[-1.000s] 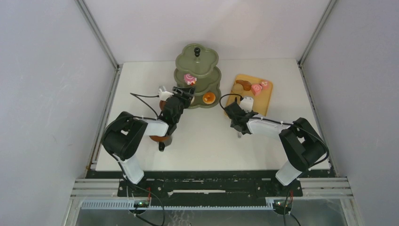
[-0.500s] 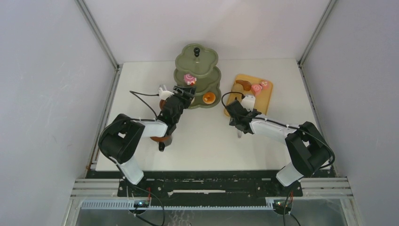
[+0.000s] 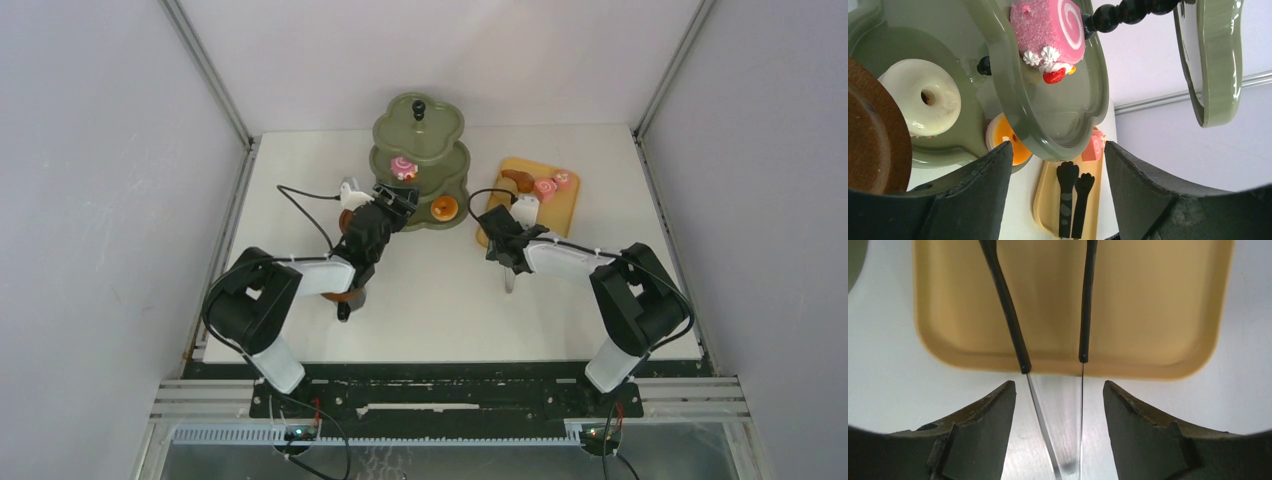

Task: Serve the afternoon tea
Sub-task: Move the desert table to the center of the board, then pick up the clamp from the tray, then pick up the desert from the tray, then place the desert on the desert table.

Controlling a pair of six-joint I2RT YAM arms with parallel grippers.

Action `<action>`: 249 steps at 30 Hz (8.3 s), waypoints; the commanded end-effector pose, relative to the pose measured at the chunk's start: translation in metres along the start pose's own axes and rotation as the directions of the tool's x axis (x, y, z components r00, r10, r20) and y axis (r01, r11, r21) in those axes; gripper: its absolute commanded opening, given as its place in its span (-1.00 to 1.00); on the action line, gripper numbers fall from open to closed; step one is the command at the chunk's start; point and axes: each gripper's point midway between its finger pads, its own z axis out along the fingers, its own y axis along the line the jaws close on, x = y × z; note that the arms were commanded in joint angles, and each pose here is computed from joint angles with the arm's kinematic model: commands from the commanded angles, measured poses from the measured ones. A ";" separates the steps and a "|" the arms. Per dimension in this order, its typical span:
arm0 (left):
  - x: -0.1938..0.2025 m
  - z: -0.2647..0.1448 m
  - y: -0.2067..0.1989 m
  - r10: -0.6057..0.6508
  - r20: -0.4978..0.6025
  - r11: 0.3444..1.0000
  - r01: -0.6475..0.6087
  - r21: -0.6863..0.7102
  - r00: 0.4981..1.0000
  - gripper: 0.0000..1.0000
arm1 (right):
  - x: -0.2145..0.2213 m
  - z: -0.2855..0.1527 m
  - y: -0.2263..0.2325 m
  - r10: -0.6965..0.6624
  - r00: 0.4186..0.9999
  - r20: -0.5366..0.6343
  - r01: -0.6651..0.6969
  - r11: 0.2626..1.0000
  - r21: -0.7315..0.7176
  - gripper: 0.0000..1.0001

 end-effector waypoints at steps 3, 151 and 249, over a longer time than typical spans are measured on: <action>-0.012 -0.008 -0.030 0.057 0.046 0.996 -0.060 0.060 0.997 0.44 | -0.027 0.010 0.007 0.030 0.999 0.039 -0.029 0.999 -0.025 0.41; -0.089 -0.151 -0.044 0.201 0.207 0.975 -0.215 0.049 0.957 0.52 | -0.110 -0.183 0.098 -0.065 0.998 -0.006 0.053 0.859 -0.510 -0.34; -0.072 -0.181 -0.034 0.153 0.140 0.975 -0.173 0.140 0.978 0.51 | -0.196 -0.184 0.240 -0.047 0.998 0.039 0.060 0.734 -0.677 0.06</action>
